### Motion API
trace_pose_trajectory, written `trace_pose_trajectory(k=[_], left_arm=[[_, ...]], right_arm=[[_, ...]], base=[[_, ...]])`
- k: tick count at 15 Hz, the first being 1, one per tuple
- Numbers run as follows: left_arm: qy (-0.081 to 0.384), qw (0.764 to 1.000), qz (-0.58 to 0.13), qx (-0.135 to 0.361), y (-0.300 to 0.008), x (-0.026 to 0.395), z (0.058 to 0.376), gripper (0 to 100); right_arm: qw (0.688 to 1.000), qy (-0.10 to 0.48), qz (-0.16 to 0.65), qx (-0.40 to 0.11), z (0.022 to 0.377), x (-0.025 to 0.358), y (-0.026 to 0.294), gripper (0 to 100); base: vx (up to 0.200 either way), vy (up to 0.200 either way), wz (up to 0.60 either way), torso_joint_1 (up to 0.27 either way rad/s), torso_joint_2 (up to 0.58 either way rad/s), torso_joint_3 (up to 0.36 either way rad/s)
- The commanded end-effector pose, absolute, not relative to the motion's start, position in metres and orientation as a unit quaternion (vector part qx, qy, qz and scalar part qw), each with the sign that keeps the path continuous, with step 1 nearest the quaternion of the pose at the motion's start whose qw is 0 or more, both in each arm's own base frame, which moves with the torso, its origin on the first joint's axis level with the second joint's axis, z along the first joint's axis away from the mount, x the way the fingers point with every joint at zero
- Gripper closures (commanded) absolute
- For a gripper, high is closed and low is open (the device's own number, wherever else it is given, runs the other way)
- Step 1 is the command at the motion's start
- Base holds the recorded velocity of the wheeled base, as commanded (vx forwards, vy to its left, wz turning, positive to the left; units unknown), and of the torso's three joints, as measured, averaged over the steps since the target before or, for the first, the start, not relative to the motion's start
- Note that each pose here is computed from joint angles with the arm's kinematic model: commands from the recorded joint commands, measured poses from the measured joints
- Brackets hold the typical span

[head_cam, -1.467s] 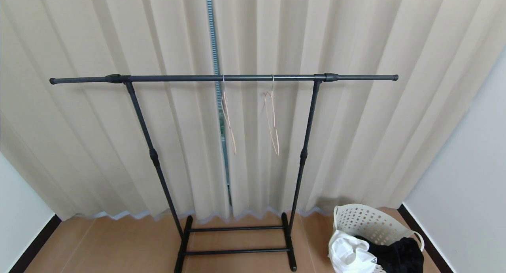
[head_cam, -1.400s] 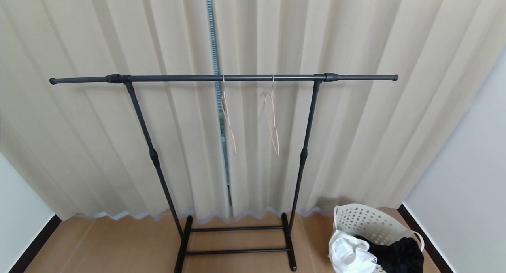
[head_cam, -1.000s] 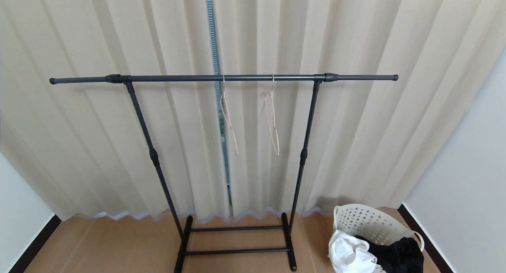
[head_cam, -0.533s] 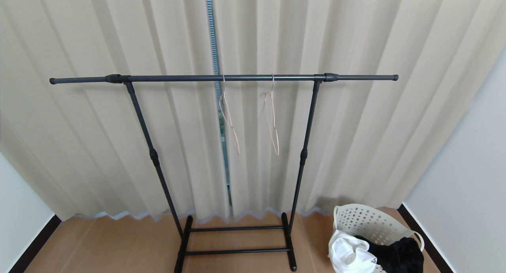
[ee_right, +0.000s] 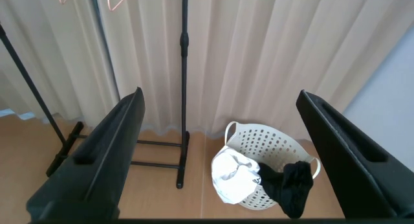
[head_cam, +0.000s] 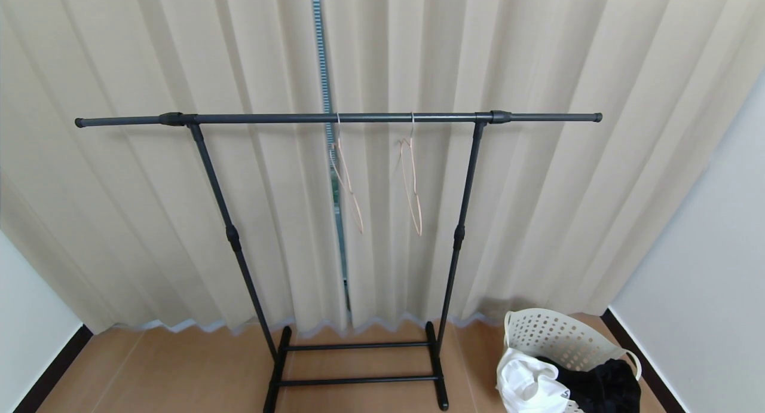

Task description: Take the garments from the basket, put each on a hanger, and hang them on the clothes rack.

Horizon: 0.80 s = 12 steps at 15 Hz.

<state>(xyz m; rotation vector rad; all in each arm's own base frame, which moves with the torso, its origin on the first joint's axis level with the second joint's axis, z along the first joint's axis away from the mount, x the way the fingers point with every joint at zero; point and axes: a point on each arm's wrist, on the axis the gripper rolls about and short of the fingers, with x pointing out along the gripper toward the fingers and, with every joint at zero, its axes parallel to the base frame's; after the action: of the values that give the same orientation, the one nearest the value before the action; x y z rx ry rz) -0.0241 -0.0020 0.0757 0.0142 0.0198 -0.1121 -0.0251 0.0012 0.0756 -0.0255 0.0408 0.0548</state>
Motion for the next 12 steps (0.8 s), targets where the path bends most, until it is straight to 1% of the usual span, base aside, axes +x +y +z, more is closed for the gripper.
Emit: trace_pose_trajectory(k=[1,3,5,12], left_arm=[[0.010,0.998,-0.056,0.007,-0.0020,-0.0240,0.0757,0],[0.011,0.998,-0.056,0.008,-0.0020,-0.0239,0.0753,0],[0.011,0.998,-0.056,0.009,-0.0020,-0.0239,0.0753,0],[0.011,0.998,-0.058,0.008,-0.0021,-0.0239,0.0753,0]], right_arm=[[0.999,0.020,0.028,-0.013,0.0760,-0.0251,0.0012,0],[0.999,0.020,0.029,-0.014,0.0760,-0.0251,0.0013,0],[1.000,0.021,0.021,0.003,0.0760,-0.0251,0.0009,0],[1.000,0.021,0.022,-0.002,0.0760,-0.0251,0.0010,0]], base=[[0.000,0.000,0.00,0.000,0.00,0.000],[0.000,0.000,0.00,0.000,0.00,0.000],[0.000,0.000,0.00,0.000,0.00,0.000],[0.000,0.000,0.00,0.000,0.00,0.000]])
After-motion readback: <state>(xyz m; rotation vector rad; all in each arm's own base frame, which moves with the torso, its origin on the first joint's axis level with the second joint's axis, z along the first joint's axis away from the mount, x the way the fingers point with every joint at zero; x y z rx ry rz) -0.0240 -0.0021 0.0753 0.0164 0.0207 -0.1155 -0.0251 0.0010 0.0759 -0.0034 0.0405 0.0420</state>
